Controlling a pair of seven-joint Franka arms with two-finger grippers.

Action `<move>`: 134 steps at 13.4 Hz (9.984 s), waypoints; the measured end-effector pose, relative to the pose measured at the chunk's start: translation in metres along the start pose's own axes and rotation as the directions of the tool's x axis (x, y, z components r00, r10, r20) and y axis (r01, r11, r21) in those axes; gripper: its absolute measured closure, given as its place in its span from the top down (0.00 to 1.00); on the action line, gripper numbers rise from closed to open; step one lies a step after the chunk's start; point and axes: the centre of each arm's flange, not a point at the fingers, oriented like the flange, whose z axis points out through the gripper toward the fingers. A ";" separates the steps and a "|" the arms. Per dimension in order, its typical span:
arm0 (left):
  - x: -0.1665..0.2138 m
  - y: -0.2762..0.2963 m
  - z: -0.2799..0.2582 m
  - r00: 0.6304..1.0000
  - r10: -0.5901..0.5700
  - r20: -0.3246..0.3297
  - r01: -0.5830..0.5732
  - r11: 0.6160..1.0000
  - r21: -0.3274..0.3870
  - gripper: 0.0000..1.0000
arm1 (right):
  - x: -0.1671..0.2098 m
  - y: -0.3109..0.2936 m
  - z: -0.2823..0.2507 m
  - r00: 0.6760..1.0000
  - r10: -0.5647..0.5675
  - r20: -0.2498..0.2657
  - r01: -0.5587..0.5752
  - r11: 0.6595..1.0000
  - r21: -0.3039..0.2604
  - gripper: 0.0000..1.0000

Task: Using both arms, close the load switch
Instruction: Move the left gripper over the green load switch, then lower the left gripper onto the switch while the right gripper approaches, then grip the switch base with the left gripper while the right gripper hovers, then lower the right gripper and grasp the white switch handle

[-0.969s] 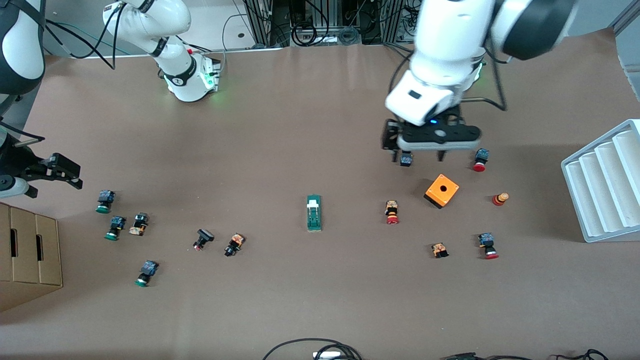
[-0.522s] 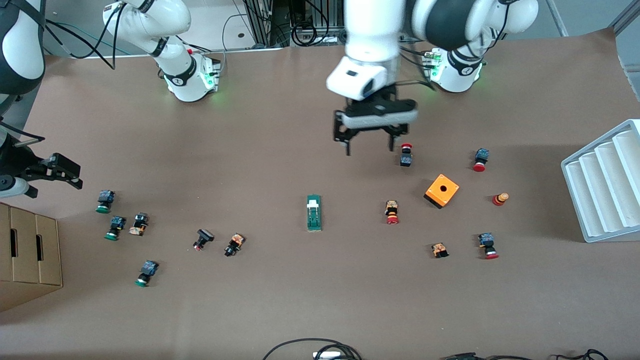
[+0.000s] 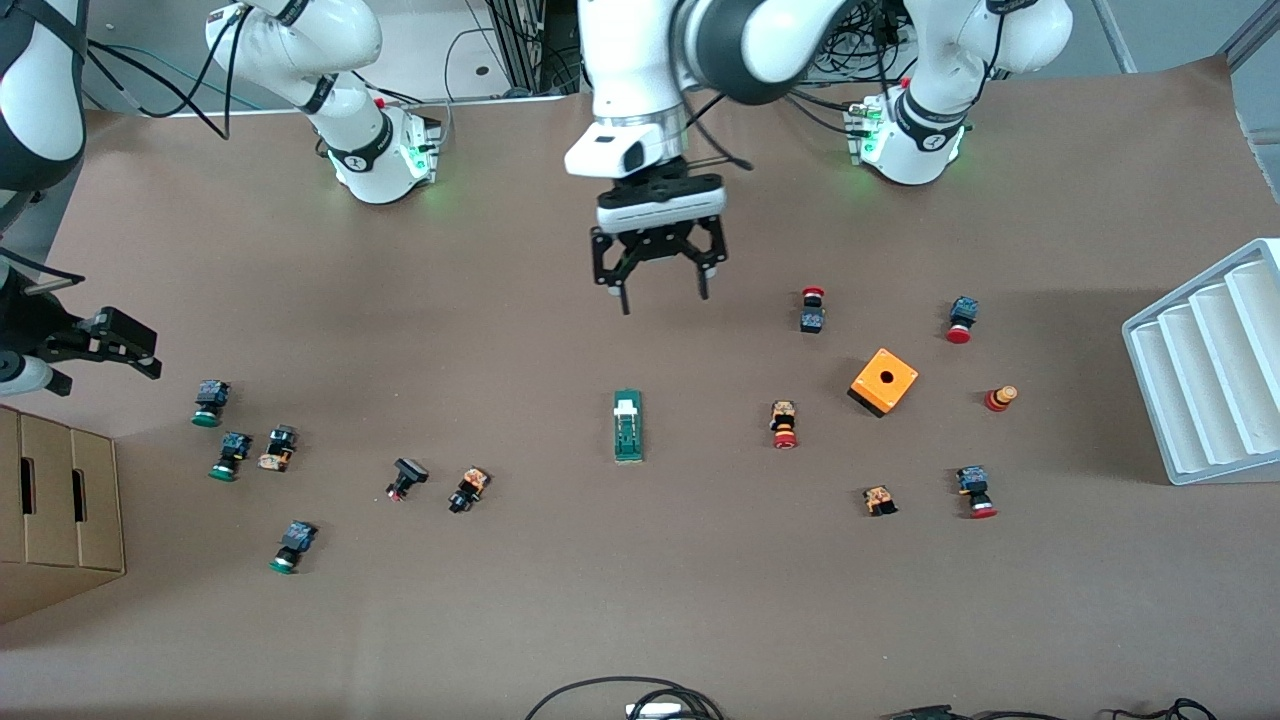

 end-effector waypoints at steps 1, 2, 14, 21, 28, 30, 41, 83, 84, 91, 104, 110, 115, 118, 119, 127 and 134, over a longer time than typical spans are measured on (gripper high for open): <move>-0.015 0.008 0.007 1.000 -0.019 -0.021 0.019 1.000 -0.002 1.00 | 0.000 0.003 0.003 1.000 0.005 0.005 -0.005 1.000 0.000 1.00; -0.029 0.015 0.013 0.999 -0.034 -0.034 0.033 0.999 -0.005 1.00 | 0.000 0.006 0.006 1.000 0.010 0.010 -0.010 1.000 0.000 1.00; -0.159 0.048 0.120 0.966 -0.041 -0.257 0.028 0.998 -0.056 1.00 | 0.008 -0.001 0.037 0.997 -0.006 0.077 0.005 1.000 0.013 1.00; -0.208 0.040 0.182 0.941 -0.024 -0.337 0.004 0.998 -0.060 1.00 | 0.026 -0.046 0.071 0.980 0.152 0.127 -0.168 0.978 0.126 1.00; -0.251 0.029 0.226 0.911 -0.015 -0.413 -0.013 0.998 -0.065 1.00 | 0.061 -0.195 0.111 0.843 0.496 0.207 -0.526 0.841 0.130 1.00; -0.259 0.030 0.228 0.894 -0.020 -0.447 -0.024 0.995 -0.093 1.00 | 0.066 -0.242 0.124 0.787 0.582 0.205 -0.611 0.782 0.123 1.00; -0.304 0.020 0.258 0.838 -0.082 -0.539 -0.001 0.988 -0.152 1.00 | 0.074 -0.359 0.183 0.468 0.862 0.192 -0.883 0.460 0.089 1.00; -0.315 0.022 0.294 0.831 0.088 -0.549 -0.128 0.991 -0.034 0.66 | 0.065 -0.469 0.266 0.081 0.975 0.208 -0.992 0.060 0.106 1.00; -0.314 0.022 0.295 0.831 0.089 -0.550 -0.128 0.991 -0.033 0.63 | 0.062 -0.474 0.269 0.076 0.975 0.208 -0.993 0.056 0.100 1.00; -0.310 0.021 0.298 0.831 0.087 -0.549 -0.123 0.992 -0.029 0.57 | 0.044 -0.483 0.295 -0.020 0.981 0.193 -0.999 -0.026 0.030 1.00; -0.310 0.021 0.297 0.831 0.087 -0.549 -0.123 0.992 -0.029 0.59 | 0.034 -0.494 0.303 -0.131 0.971 0.199 -0.991 -0.131 -0.013 1.00; -0.320 0.026 0.287 0.846 0.078 -0.527 -0.118 0.992 -0.043 0.67 | 0.034 -0.495 0.308 -0.146 0.970 0.196 -0.989 -0.145 -0.020 1.00; -0.329 0.029 0.278 0.864 0.063 -0.500 -0.095 0.995 -0.038 0.67 | 0.032 -0.498 0.309 -0.145 0.970 0.196 -0.989 -0.144 -0.021 1.00; -0.331 0.030 0.275 0.866 0.062 -0.497 -0.094 0.995 -0.040 0.67 | 0.032 -0.499 0.310 -0.152 0.969 0.197 -0.988 -0.151 -0.020 1.00; -0.332 0.030 0.275 0.866 0.062 -0.496 -0.094 0.995 -0.040 0.67 | 0.032 -0.499 0.311 -0.153 0.969 0.196 -0.988 -0.152 -0.020 1.00; -0.336 0.027 0.277 0.866 0.073 -0.495 -0.102 0.994 -0.033 0.65 | 0.027 -0.507 0.322 -0.145 0.970 0.194 -0.989 -0.144 -0.017 0.99; -0.336 0.028 0.276 0.865 0.075 -0.497 -0.105 0.994 -0.033 0.49 | 0.020 -0.520 0.322 -0.129 0.971 0.202 -0.991 -0.130 -0.004 0.93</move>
